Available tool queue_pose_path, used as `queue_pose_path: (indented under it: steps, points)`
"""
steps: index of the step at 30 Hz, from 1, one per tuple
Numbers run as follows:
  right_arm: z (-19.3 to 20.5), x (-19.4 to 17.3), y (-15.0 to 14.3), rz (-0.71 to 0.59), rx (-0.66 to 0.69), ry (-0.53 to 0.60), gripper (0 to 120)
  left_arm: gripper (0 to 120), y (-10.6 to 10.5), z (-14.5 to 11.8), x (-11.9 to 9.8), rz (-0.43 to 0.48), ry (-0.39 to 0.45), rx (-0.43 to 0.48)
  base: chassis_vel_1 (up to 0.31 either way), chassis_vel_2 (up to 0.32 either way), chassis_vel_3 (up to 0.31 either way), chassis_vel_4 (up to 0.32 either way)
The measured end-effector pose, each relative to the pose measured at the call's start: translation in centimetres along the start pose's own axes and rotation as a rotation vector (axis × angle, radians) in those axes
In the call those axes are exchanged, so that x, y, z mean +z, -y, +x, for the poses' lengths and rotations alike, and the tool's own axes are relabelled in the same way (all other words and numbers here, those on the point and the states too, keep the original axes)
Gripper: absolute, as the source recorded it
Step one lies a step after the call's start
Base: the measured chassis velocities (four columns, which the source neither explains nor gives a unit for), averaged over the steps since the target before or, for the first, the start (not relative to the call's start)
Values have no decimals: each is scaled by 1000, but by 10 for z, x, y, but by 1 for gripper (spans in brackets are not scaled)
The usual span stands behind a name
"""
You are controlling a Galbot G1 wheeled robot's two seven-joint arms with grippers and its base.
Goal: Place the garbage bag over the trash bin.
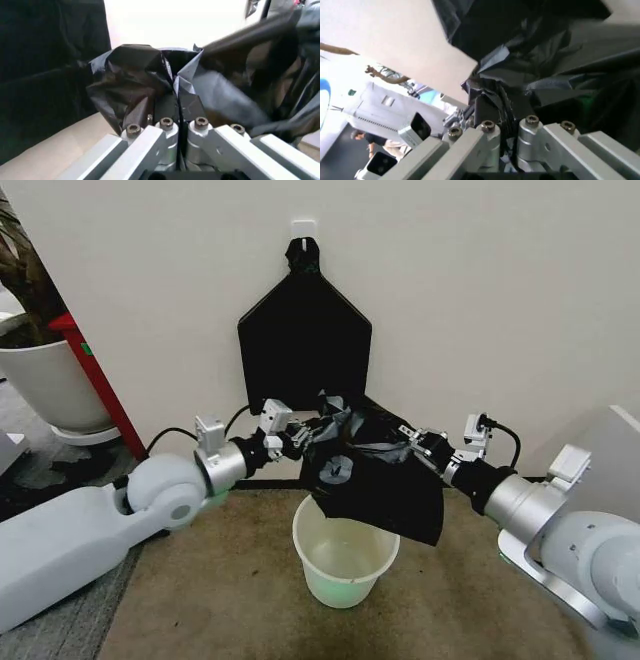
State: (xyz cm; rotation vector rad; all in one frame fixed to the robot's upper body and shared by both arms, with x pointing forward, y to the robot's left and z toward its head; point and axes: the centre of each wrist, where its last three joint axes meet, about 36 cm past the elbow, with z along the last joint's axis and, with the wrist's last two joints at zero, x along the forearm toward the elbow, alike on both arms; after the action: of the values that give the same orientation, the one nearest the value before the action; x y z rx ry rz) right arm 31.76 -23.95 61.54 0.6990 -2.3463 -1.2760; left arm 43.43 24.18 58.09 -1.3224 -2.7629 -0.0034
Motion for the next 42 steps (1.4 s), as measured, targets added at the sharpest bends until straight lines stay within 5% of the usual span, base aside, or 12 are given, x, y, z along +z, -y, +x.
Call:
queue_pose_path:
  steps: [9,20,26,32,39,42]
  points:
    - [-22,28,2,-92,-21,-63,0,0,6,16,6,5,-46,-45,0,0,0,0]
    - [-32,28,42,-219,146,-70,0,0,15,17,57,170,-142,-166,0,0,0,0]
    - [-53,41,74,-314,215,-103,0,0,15,19,75,172,-169,-212,0,0,0,0]
    - [-63,51,76,-321,218,-118,0,0,12,29,63,123,-145,-219,0,0,0,0]
    - [-26,35,38,-232,213,-66,0,0,40,44,34,121,-110,-184,0,0,0,0]
    - [-17,36,31,-213,250,-59,0,0,46,49,38,141,-131,-207,0,0,0,0]
